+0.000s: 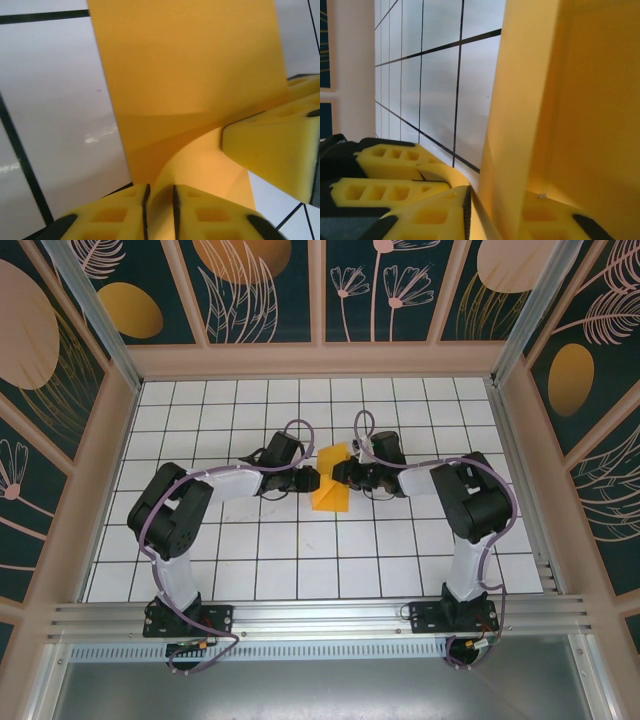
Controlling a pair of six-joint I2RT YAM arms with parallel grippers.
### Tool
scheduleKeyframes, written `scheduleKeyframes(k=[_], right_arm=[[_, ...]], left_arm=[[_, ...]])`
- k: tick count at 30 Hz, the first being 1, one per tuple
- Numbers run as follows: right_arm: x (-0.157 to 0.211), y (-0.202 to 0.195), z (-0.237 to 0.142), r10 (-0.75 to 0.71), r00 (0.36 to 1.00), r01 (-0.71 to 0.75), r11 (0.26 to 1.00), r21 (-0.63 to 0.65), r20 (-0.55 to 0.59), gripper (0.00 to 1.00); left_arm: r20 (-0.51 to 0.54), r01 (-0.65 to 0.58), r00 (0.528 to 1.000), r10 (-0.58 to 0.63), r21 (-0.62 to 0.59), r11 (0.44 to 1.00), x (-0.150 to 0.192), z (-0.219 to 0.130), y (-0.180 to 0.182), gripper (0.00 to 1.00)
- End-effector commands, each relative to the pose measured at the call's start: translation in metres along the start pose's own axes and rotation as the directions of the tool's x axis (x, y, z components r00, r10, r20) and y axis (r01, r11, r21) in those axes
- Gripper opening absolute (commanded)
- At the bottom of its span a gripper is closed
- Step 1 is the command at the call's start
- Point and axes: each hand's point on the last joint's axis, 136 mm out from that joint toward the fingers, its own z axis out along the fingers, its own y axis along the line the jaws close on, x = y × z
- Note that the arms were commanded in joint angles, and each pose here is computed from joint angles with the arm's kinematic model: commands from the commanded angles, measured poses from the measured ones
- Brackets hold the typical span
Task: Fold a paper plane with a square sheet of paper (fold left side to right side)
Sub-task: Turn over the paper at the center of the table.
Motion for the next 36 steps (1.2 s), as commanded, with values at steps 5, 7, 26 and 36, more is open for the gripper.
scheduleKeyframes(k=[5,7,26,36], right_arm=[[-0.033,0.038,-0.042,-0.088,0.988,0.102,0.988,-0.112,0.129,0.01],[-0.044,0.050,-0.064,-0.105,0.978,0.135,0.977,-0.162,0.180,0.01],[-0.061,0.227,-0.168,-0.323,0.868,0.476,0.760,-0.442,0.378,0.01],[-0.047,0.265,-0.154,-0.363,0.867,0.496,0.696,-0.520,0.342,0.01]], left_arm=[[0.211,0.049,0.975,-0.064,0.073,0.996,-0.041,-0.078,0.002,0.67],[0.281,0.057,0.956,-0.087,0.115,0.992,-0.052,-0.105,-0.002,0.76],[0.341,-0.144,0.931,-0.131,0.672,0.727,-0.074,-0.218,-0.123,0.93],[0.313,-0.159,0.943,-0.112,0.720,0.676,-0.065,-0.220,-0.139,0.75]])
